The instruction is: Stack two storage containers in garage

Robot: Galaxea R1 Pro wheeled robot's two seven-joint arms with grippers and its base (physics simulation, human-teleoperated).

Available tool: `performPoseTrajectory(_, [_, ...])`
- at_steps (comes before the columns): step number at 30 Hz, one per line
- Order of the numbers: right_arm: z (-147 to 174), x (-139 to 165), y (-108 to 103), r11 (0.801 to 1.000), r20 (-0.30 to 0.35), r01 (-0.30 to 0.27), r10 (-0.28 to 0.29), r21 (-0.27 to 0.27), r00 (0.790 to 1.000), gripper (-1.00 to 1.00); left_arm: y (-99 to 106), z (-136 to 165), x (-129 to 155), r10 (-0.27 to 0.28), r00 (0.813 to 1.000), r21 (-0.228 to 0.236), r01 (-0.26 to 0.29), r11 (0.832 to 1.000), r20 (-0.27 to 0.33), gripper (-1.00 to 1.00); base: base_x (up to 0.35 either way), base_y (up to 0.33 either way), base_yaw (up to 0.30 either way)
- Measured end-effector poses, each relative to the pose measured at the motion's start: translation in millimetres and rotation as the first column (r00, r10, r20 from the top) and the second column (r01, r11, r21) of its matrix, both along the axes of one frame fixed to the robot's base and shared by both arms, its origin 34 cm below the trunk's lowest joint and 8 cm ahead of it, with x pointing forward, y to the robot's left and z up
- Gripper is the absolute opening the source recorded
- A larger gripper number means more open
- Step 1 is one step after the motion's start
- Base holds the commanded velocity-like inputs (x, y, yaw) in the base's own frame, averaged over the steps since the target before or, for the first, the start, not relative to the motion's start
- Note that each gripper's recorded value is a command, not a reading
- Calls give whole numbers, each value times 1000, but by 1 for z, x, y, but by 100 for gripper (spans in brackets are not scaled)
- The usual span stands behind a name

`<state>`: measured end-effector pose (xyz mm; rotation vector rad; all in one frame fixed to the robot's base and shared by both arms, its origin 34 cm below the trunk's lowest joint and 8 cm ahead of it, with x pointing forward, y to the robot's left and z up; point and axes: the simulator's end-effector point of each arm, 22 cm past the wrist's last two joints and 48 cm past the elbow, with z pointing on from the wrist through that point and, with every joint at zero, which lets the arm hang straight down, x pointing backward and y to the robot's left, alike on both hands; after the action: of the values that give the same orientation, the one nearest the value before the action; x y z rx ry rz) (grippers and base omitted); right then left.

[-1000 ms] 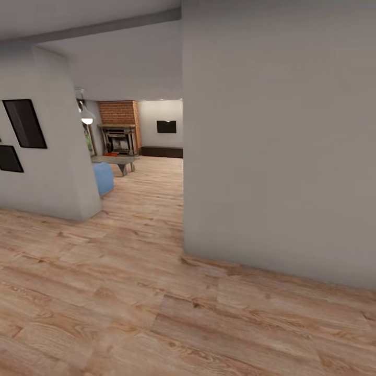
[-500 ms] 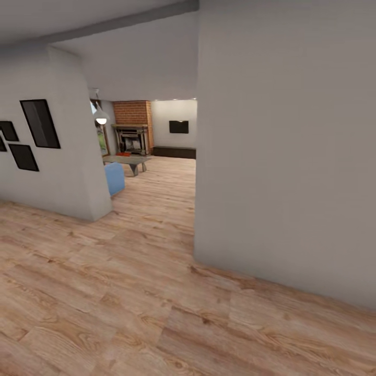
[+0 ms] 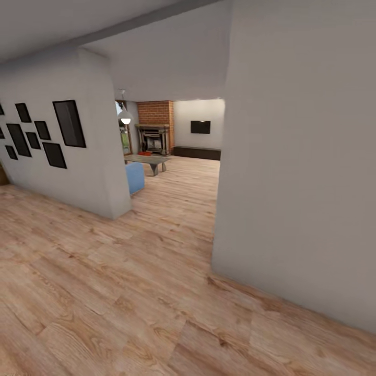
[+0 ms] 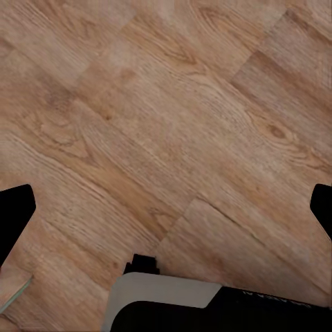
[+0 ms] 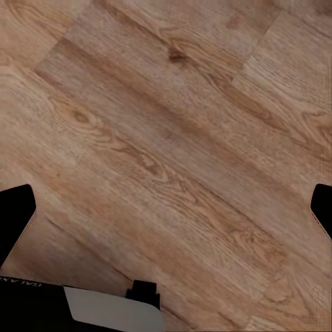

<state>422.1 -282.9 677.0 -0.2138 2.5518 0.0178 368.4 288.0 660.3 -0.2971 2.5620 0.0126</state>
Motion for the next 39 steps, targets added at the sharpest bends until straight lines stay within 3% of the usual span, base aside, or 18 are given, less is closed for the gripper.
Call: performPoseTrajectory(39, [0,0,0,1000,-1,2,-2,-1,1000,100,-5,0,0,-2,1000,-7,2,1000,0,100,325,0,233])
